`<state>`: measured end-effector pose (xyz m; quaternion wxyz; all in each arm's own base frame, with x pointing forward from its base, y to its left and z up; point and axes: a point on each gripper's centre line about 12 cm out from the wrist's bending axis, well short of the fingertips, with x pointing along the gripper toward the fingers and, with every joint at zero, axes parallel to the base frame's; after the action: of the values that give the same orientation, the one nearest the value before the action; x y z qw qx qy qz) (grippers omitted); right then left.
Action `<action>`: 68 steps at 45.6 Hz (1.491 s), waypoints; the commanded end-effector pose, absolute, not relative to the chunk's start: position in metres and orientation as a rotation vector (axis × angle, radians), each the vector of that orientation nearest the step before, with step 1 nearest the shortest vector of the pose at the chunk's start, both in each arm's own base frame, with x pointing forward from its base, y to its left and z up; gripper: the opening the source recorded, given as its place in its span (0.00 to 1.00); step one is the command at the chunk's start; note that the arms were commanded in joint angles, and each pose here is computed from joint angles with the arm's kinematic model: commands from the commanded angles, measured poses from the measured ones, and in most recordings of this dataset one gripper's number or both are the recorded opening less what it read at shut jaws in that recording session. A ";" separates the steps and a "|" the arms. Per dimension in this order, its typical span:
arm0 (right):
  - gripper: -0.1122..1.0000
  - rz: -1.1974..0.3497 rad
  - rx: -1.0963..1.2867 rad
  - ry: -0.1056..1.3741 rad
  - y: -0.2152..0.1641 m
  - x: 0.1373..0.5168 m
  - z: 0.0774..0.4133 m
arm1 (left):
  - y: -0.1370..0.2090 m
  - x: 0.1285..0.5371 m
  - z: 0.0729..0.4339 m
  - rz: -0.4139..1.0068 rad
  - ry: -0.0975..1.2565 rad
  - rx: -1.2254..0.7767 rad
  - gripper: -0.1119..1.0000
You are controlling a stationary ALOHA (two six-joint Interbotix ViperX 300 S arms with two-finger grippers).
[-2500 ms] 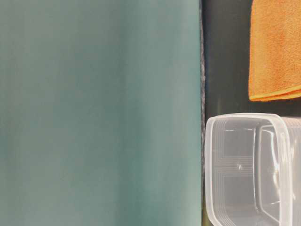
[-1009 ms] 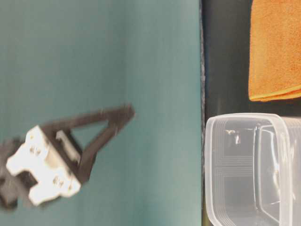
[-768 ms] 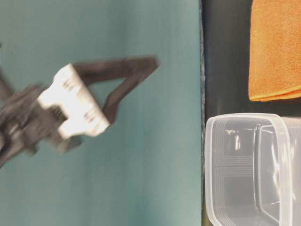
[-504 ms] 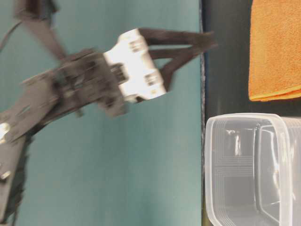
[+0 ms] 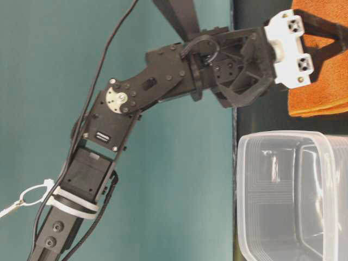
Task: Place the orange towel into the container with the left arm.
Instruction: 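Close the left gripper on the towel's edge and lift it, then carry the hanging towel leftward and lower it into the container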
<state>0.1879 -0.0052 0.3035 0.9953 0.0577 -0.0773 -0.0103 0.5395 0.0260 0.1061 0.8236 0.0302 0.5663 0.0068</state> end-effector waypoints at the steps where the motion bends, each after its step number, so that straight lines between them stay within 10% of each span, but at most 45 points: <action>1: 0.77 -0.020 0.123 -0.169 -0.005 0.189 0.307 | 0.021 0.541 0.102 0.004 1.205 0.074 0.90; 11: 0.77 -0.012 0.130 -0.168 -0.004 0.189 0.307 | 0.015 0.539 0.100 -0.003 1.223 0.079 0.83; 25: 0.76 -0.012 0.130 -0.167 -0.004 0.189 0.306 | 0.011 0.539 0.105 -0.011 1.225 0.086 0.16; 49: 0.76 -0.012 0.123 -0.181 -0.004 0.186 0.309 | 0.023 0.491 0.302 0.031 1.001 0.072 0.16; 68: 0.76 -0.013 0.128 -0.181 -0.004 0.184 0.309 | 0.028 0.405 0.286 0.044 1.142 0.057 0.16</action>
<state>0.1829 -0.0040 0.3067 0.9942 0.0608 -0.0886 -0.0063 0.4212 0.0245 0.2817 0.8316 0.0282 0.5544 0.0148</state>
